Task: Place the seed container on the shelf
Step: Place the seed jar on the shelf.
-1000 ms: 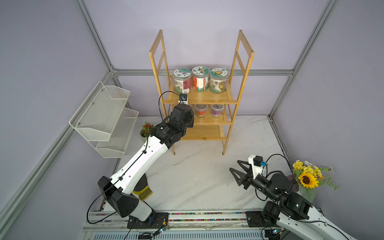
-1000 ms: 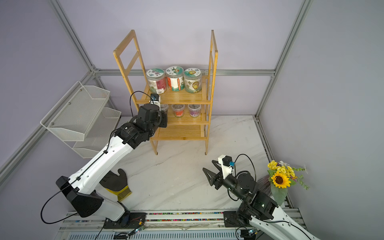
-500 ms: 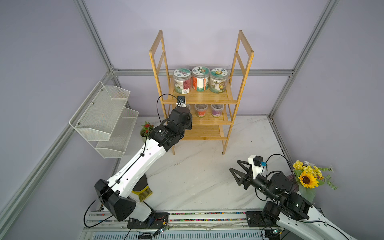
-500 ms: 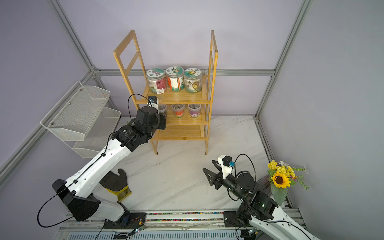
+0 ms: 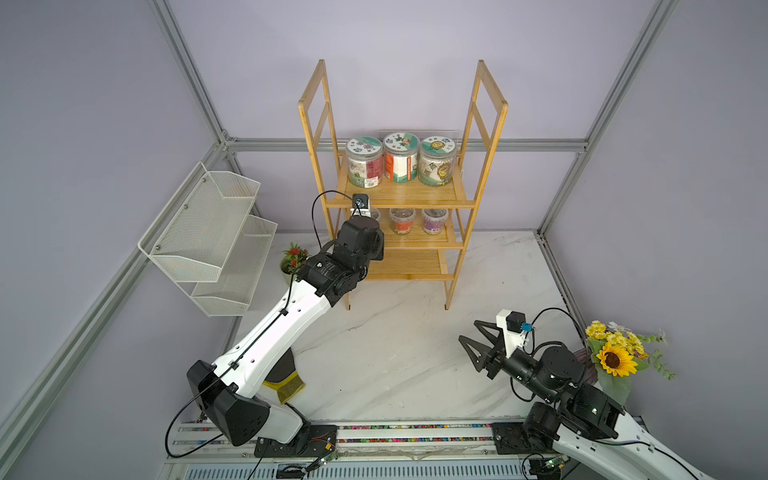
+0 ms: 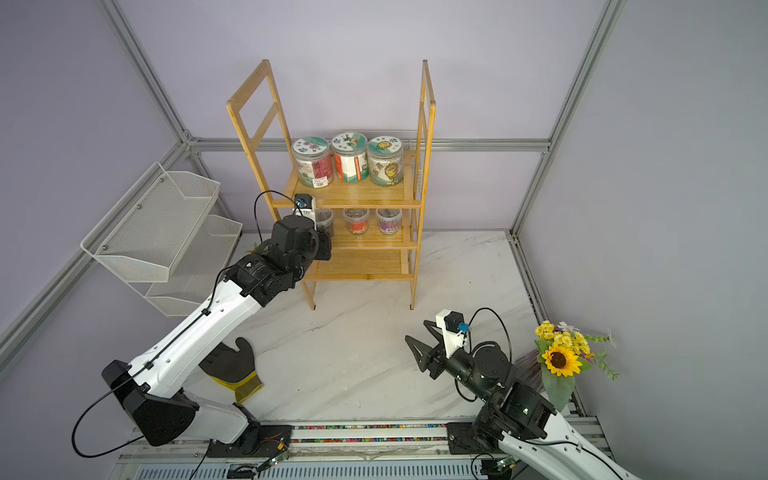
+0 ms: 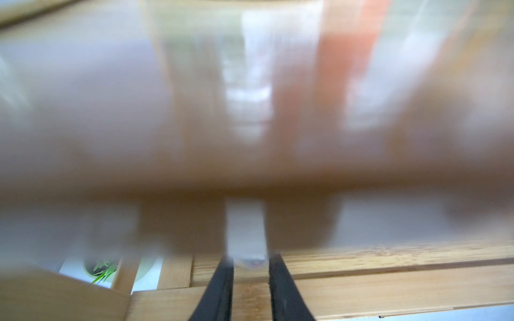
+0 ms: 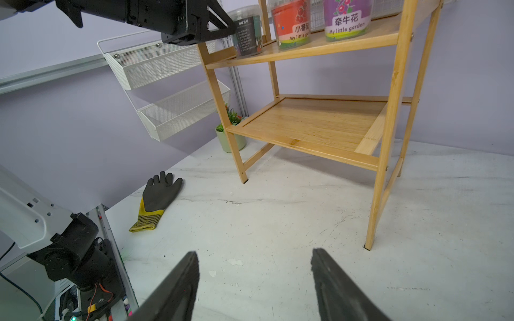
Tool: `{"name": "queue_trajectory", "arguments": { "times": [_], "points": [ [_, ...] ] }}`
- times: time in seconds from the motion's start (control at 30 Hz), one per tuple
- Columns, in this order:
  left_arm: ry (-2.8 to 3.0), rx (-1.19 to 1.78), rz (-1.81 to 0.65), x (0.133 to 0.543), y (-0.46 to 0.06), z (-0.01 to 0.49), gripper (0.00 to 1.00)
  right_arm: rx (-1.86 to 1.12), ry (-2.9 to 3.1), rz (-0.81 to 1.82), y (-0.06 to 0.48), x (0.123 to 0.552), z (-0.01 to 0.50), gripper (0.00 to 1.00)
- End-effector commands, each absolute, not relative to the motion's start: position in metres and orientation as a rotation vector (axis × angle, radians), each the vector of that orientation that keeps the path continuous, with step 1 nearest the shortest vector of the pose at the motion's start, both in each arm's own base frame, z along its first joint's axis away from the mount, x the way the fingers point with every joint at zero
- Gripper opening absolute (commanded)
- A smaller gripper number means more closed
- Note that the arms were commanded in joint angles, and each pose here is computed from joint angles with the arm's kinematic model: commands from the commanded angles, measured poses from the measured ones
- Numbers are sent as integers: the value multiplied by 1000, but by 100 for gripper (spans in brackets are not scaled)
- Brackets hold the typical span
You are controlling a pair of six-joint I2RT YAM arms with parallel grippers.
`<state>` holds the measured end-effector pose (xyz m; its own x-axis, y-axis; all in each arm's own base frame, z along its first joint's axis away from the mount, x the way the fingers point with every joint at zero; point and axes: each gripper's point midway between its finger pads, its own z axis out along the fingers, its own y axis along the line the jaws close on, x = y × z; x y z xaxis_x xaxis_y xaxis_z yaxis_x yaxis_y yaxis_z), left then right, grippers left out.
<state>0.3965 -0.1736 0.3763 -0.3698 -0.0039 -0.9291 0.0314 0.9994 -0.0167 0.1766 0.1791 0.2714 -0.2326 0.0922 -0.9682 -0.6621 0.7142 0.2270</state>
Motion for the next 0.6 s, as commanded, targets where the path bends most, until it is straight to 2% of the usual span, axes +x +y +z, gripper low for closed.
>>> {"name": "queue_trajectory", "arguments": {
  "times": [0.0, 0.57],
  "points": [
    [2133, 74, 43, 399, -172, 312, 25, -456, 1655, 745, 178, 177, 275, 68],
    [2188, 69, 28, 400, -172, 296, 25, -464, 1655, 734, 178, 178, 275, 68]
  ]
}}
